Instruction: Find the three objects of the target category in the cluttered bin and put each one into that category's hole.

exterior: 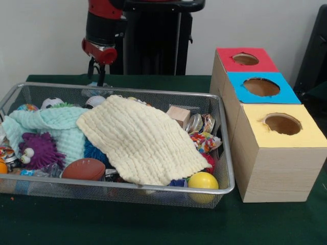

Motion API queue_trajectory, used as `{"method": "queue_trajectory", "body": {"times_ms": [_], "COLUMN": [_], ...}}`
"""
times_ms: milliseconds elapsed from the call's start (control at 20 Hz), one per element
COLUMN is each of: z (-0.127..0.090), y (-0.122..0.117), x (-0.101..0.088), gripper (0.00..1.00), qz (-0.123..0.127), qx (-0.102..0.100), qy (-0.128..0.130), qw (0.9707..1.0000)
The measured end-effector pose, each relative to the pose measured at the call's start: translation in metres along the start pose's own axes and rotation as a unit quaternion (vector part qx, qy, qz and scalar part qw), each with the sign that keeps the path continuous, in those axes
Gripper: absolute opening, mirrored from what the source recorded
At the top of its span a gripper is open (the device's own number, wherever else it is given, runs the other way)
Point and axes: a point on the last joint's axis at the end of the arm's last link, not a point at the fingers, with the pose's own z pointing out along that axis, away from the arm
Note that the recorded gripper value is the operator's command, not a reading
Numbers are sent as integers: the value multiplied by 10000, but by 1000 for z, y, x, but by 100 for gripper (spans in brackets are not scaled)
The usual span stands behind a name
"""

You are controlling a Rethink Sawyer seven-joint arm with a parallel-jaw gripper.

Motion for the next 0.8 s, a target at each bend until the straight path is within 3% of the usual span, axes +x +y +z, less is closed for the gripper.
{"method": "queue_trajectory", "body": {"times_ms": [450, 800], "z": [-16, -14], "y": [25, 38], "x": [-12, -3], "gripper": [100, 100], "qz": [18, -7], "qx": [-132, -103], "qy": [2, 101], "qw": [9999, 9999]}}
